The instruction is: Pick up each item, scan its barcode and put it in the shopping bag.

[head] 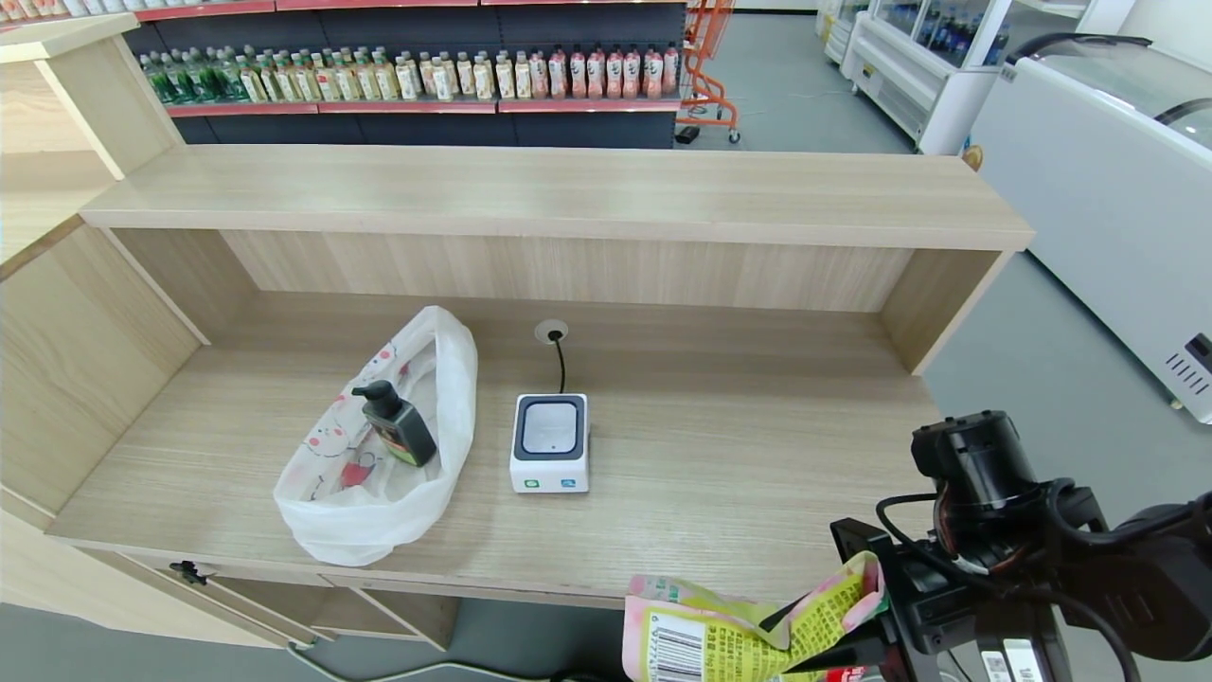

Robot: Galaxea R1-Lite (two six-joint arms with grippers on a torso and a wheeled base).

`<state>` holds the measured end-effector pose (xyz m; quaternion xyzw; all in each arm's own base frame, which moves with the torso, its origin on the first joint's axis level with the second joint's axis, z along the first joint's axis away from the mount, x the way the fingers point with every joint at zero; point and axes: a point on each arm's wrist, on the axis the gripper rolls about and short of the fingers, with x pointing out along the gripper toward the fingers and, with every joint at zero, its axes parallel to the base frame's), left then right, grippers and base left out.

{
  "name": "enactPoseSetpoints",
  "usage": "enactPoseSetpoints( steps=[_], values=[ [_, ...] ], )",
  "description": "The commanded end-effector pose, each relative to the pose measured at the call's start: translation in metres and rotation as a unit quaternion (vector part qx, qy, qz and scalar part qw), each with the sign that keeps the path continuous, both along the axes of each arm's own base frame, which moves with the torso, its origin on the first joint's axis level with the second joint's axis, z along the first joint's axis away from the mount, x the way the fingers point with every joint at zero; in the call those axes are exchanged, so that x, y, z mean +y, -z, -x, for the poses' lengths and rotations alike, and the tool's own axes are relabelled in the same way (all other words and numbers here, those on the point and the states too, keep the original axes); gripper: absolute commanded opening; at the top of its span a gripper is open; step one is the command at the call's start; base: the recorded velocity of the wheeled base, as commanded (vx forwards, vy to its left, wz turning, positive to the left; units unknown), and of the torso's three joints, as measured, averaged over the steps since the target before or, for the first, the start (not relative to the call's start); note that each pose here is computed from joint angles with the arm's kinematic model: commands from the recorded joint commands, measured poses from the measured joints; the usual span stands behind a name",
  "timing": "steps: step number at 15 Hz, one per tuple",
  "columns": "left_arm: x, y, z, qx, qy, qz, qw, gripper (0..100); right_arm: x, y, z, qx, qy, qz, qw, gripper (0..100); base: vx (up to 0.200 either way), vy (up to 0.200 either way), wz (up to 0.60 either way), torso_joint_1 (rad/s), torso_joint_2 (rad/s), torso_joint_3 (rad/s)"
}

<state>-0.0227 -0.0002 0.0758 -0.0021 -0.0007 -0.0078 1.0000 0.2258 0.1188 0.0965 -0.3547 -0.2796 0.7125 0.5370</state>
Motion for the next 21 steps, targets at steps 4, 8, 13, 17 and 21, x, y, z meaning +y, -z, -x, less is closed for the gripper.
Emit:
enactPoseSetpoints(
  steps=[4, 8, 13, 17, 21],
  values=[
    [0.000, 0.000, 0.000, 0.000, 0.000, 0.000, 1.0000, 100, 0.000, -0.002, 0.001, -0.007, 0.001, -0.001, 1.000, 0, 0.000, 0.000, 0.00, 0.000, 0.00, 0.000],
    [0.000, 0.000, 0.000, 0.000, 0.000, 0.000, 1.0000, 100, 0.000, -0.011, 0.003, -0.011, 0.004, -0.003, 1.000, 0, 0.000, 0.000, 0.00, 0.000, 0.00, 0.000],
    [0.000, 0.000, 0.000, 0.000, 0.000, 0.000, 1.0000, 100, -0.053, -0.126, 0.056, 0.291, 0.247, -0.041, 0.923, 0, 0.000, 0.000, 0.00, 0.000, 0.00, 0.000],
    [0.000, 0.000, 0.000, 0.000, 0.000, 0.000, 1.0000, 100, -0.045, -0.147, 0.056, 0.617, 0.435, -0.186, 0.629, 0, 0.000, 0.000, 0.00, 0.000, 0.00, 0.000],
    [0.000, 0.000, 0.000, 0.000, 0.001, 0.000, 1.0000, 100, -0.017, -0.158, 0.044, 0.835, 0.431, -0.231, 0.253, 0, 0.000, 0.000, 0.00, 0.000, 0.00, 0.000]
  ],
)
